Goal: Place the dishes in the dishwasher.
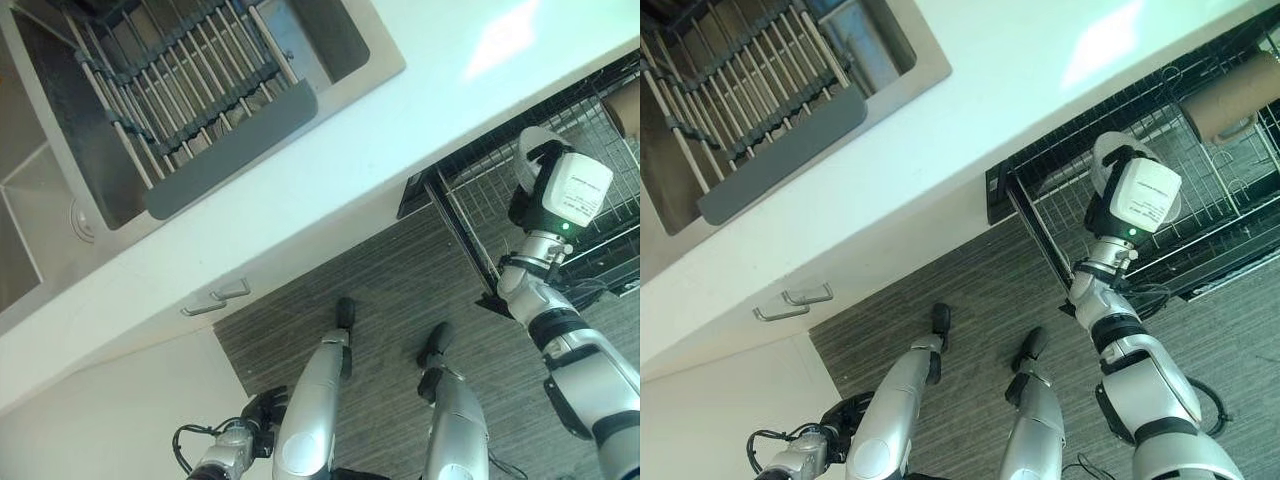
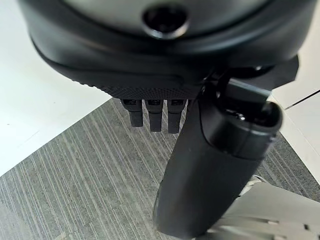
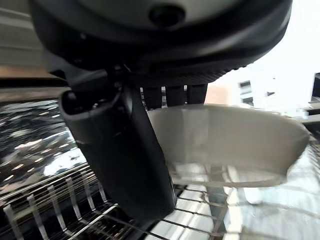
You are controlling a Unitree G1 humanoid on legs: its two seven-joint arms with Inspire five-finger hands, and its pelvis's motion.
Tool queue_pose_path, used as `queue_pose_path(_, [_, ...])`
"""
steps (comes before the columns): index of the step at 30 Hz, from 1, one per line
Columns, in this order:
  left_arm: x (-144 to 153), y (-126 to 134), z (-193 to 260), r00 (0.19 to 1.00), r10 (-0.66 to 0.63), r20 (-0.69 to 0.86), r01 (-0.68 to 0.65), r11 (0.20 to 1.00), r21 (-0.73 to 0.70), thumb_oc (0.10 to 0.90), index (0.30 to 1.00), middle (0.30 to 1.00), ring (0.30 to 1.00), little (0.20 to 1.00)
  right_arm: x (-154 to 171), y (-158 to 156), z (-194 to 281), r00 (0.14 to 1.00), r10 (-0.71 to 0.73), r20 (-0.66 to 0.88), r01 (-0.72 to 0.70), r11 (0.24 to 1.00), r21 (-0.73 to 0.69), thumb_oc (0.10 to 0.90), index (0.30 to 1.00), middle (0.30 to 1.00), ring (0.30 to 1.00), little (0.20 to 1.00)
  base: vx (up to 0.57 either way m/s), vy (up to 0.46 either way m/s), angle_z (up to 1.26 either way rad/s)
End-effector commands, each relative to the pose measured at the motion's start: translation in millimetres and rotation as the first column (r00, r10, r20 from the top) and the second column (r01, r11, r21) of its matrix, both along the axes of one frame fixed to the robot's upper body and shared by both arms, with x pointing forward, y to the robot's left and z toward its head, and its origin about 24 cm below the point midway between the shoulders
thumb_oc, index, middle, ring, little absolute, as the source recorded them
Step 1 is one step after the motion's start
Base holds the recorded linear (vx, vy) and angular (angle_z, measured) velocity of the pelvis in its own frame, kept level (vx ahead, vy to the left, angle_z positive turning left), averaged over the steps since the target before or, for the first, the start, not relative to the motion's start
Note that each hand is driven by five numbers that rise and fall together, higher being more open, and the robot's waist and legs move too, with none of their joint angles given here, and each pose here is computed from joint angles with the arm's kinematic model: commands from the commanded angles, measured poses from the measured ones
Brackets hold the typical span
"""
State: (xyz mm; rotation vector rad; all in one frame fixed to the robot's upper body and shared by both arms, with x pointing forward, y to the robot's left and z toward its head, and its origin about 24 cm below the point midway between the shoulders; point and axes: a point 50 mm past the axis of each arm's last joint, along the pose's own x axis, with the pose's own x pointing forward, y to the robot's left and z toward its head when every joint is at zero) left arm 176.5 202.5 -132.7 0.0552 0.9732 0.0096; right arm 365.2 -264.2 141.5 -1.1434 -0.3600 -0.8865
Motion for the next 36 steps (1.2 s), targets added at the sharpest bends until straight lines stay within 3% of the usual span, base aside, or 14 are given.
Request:
queue_pose_path(1, [-25, 1, -9, 0.997, -0.008, -0.072, 0.008, 1.000, -0.002, 0.800, 0.900, 0.900, 0.900, 0.900, 4, -13, 45, 0.990, 0.071, 0.119, -0.069, 0.997, -0.016, 0.800, 0.900, 0.900, 0.900, 0.900, -0.01, 0.048, -0.12])
queue_pose_path(15, [-22, -6, -9, 0.996, -0.039, -0.079, 0.036, 0.999, -0.034, 0.800, 0.900, 0.900, 0.900, 0.900, 18, 20, 55, 0.937, 0.331, 0.115, -0.345, 0.927, 0.145, 0.800, 0.900, 0.900, 0.900, 0.900, 0.00, 0.019, -0.03])
queue_pose_path(20, [-23, -3, -8, 0.995, -0.050, -0.085, 0.047, 0.998, -0.033, 0.800, 0.900, 0.900, 0.900, 0.900, 25, 35, 46, 0.890, 0.457, -0.008, -0.445, 0.871, 0.208, 0.800, 0.900, 0.900, 0.900, 0.900, 0.01, -0.008, 0.00])
queue_pose_path(22, [-20, 1, -6, 0.995, -0.044, -0.086, 0.042, 0.999, -0.024, 0.800, 0.900, 0.900, 0.900, 0.900, 28, 42, 34, 0.864, 0.482, -0.143, -0.457, 0.871, 0.179, 0.800, 0.900, 0.900, 0.900, 0.900, 0.02, -0.039, 0.00])
queue_pose_path(24, [-20, 2, -6, 0.996, -0.039, -0.083, 0.037, 0.999, -0.025, 0.800, 0.900, 0.900, 0.900, 0.900, 29, 41, 23, 0.857, 0.482, -0.181, -0.425, 0.861, 0.279, 0.800, 0.900, 0.900, 0.900, 0.900, 0.00, 0.000, 0.00])
queue_pose_path(26, [-21, 5, -6, 0.996, -0.039, -0.081, 0.037, 0.999, -0.026, 0.800, 0.900, 0.900, 0.900, 0.900, 29, 35, 6, 0.835, 0.509, -0.209, -0.377, 0.806, 0.457, 0.800, 0.900, 0.900, 0.900, 0.900, 0.02, -0.032, -0.04])
queue_pose_path(29, [-22, 6, -6, 0.996, -0.042, -0.083, 0.041, 0.999, -0.025, 0.800, 0.900, 0.900, 0.900, 0.900, 28, 33, -2, 0.823, 0.527, -0.213, -0.362, 0.774, 0.519, 0.800, 0.900, 0.900, 0.900, 0.900, 0.02, -0.025, 0.01])
queue_pose_path(32, [-29, 10, -8, 0.993, -0.036, -0.112, 0.034, 0.999, -0.023, 0.800, 0.900, 0.900, 0.900, 0.900, 28, 29, -16, 0.766, 0.625, -0.153, -0.309, 0.566, 0.764, 0.800, 0.900, 0.900, 0.900, 0.900, 0.05, -0.026, 0.02])
queue_pose_path(36, [-32, 13, -9, 0.993, -0.012, -0.119, 0.010, 1.000, -0.019, 0.800, 0.900, 0.900, 0.900, 0.900, 27, 26, -9, 0.772, 0.627, -0.108, -0.355, 0.566, 0.744, 0.800, 0.900, 0.900, 0.900, 0.900, 0.03, 0.002, -0.04])
